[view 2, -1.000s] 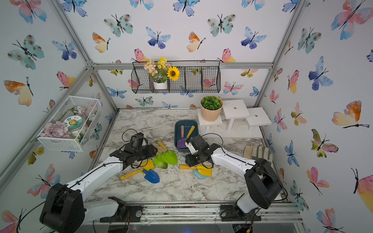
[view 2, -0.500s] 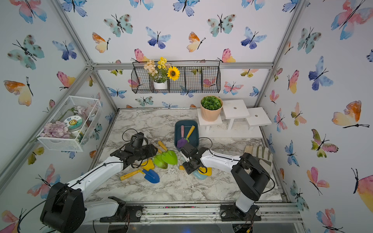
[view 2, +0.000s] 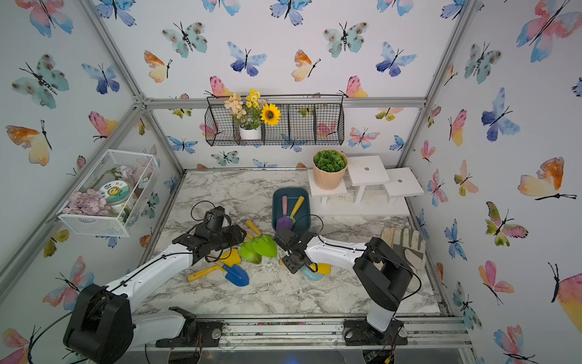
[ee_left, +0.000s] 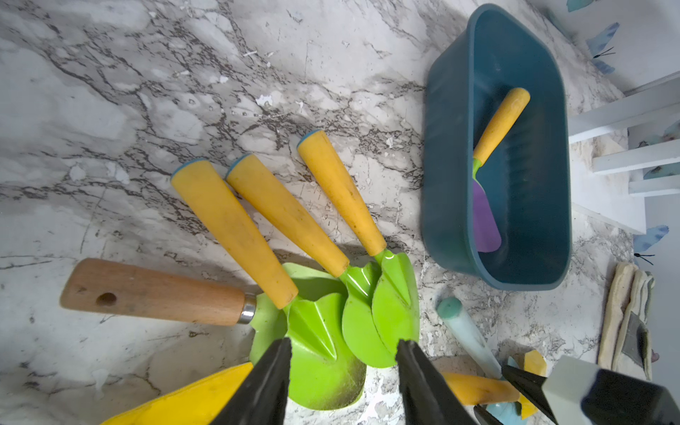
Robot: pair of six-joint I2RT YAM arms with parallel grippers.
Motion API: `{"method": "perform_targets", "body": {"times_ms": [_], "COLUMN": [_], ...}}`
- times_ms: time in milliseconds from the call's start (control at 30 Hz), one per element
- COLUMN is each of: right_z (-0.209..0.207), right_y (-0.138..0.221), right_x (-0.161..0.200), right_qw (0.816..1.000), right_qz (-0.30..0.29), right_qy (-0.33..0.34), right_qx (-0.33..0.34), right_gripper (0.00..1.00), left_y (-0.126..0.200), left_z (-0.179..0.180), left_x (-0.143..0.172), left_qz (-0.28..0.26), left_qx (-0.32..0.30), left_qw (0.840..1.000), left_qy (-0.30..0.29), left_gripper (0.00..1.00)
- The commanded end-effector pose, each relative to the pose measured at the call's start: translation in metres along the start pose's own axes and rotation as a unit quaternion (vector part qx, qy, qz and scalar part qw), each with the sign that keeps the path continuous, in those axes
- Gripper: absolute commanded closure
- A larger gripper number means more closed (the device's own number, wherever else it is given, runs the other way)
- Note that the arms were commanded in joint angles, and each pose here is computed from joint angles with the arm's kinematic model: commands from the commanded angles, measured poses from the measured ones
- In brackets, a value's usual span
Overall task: Put the shovel into the storage box
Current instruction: Pick up the shovel from the center of the board.
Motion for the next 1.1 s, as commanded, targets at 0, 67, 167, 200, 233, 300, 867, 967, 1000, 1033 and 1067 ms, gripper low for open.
{"method": "perform_targets", "body": {"times_ms": [0,67,167,200,233,300,867,967,1000,1033,1067], "right_z": [-0.006,-0.005,-0.004,-0.005,-0.005,-0.007,-0.017,-0.020,-0.020,-0.021,-0.021], "right_y": [-0.006,-0.009,-0.013,-0.014,-0.015,-0.017,-0.009,-0.002,0.000,0.001,0.002], "right_x": [0.006,0.008,0.009,0.009,0.008,0.008,0.000,-0.005,-0.005,-0.006,-0.006], "right_qw": [0.999,0.999,0.998,0.998,0.998,0.997,0.994,0.994,0.993,0.993,0.993], "right_qz": [0.031,0.035,0.037,0.038,0.039,0.040,0.033,0.024,0.025,0.024,0.024], "right_qy": [0.022,0.026,0.030,0.032,0.033,0.036,0.046,0.044,0.043,0.042,0.041], "right_qx": [0.031,0.032,0.034,0.038,0.041,0.047,0.097,0.101,0.103,0.103,0.105], "right_gripper": [0.49,0.50,0.51,0.52,0.53,0.55,0.74,0.75,0.75,0.75,0.75], "left_y": [-0.003,-0.003,-0.003,-0.003,-0.002,-0.003,-0.003,-0.002,-0.002,-0.002,-0.002], "left_z": [0.000,0.000,0.000,0.000,0.000,0.000,-0.005,-0.008,-0.009,-0.010,-0.011], "left_x": [0.002,0.002,0.002,0.002,0.001,0.002,-0.002,-0.004,-0.005,-0.005,-0.006], "left_qz": [0.005,0.005,0.004,0.004,0.003,0.004,0.003,0.002,0.002,0.002,0.003], "left_qx": [0.001,0.001,0.001,0.002,0.002,0.001,0.006,0.009,0.010,0.011,0.012], "left_qw": [1.000,1.000,1.000,1.000,1.000,1.000,1.000,1.000,1.000,1.000,1.000], "left_qy": [-0.006,-0.006,-0.006,-0.006,-0.006,-0.006,-0.007,-0.010,-0.011,-0.012,-0.013], "left_gripper": [0.48,0.48,0.48,0.48,0.48,0.48,0.48,0.48,0.48,0.48,0.48]}}
Point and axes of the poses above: each gripper's point midway between its finger pads, its own y axis back along the fingers, its own z axis along the line the jaws close on, x = y × z, the point moved 4 cm from there along y, back along the fingers, and after that the axes turned 11 degrees about y, right-handed, at the moved point
